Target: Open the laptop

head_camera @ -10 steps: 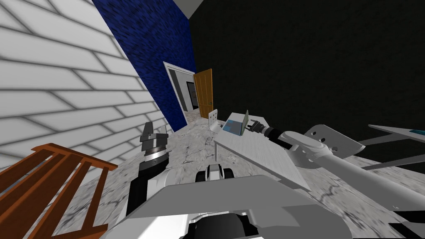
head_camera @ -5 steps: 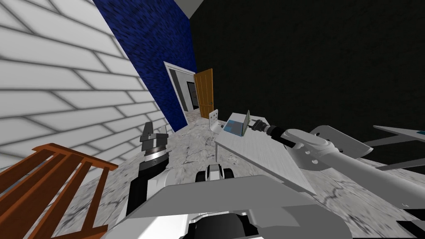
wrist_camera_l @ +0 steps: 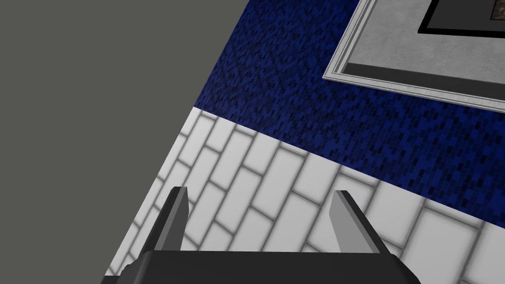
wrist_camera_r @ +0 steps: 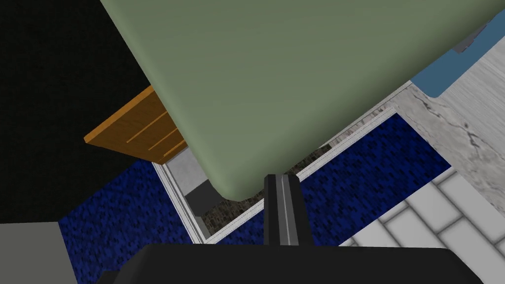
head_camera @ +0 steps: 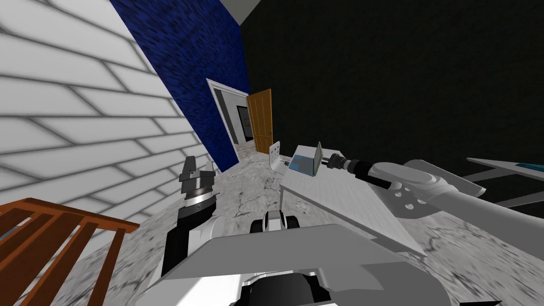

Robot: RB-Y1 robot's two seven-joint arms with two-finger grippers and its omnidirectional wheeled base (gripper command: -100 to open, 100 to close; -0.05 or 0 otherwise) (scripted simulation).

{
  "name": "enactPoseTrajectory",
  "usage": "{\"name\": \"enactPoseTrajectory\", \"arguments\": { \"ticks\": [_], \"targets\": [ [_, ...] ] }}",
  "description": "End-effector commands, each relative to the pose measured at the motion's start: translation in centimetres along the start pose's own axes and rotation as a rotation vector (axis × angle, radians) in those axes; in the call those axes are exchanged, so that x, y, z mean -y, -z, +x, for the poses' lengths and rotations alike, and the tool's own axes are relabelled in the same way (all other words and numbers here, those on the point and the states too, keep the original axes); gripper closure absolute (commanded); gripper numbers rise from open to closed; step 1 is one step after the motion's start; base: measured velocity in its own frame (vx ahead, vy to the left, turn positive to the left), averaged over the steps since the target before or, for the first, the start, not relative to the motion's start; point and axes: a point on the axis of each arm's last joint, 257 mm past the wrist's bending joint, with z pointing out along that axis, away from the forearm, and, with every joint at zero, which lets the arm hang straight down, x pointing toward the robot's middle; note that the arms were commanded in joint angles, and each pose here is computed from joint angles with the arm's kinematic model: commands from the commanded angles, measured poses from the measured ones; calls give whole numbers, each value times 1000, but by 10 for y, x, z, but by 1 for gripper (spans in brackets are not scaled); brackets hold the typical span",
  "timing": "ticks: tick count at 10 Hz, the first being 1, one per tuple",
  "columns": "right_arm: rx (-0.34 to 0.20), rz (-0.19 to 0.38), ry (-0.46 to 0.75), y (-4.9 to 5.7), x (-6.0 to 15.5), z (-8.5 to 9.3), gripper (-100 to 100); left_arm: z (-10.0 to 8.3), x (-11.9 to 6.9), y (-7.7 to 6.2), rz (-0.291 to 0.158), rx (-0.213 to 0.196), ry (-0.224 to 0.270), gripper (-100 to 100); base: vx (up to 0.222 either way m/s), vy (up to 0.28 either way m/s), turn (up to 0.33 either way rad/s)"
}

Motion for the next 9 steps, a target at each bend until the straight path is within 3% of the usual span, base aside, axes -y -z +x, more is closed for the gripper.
{"name": "enactPoseTrajectory", "arguments": {
  "ticks": [1, 6, 7, 8, 9],
  "targets": [
    [-28, -46, 51, 7, 1, 5, 100, 0, 0, 0, 0, 0, 0, 0, 74, 107, -9],
    [-95, -145, 153, 22, 1, 19, 100, 0, 0, 0, 0, 0, 0, 0, 96, 118, -49],
    [-86, -130, 140, 20, 1, 18, 100, 0, 0, 0, 0, 0, 0, 0, 50, 55, -21],
    [-79, -136, 146, 20, 2, 14, -100, 0, 0, 0, 0, 0, 0, 0, -91, 61, -3],
    [-67, -140, 154, 19, 2, 9, -100, 0, 0, 0, 0, 0, 0, 0, -187, 87, -13]
  ]
}}
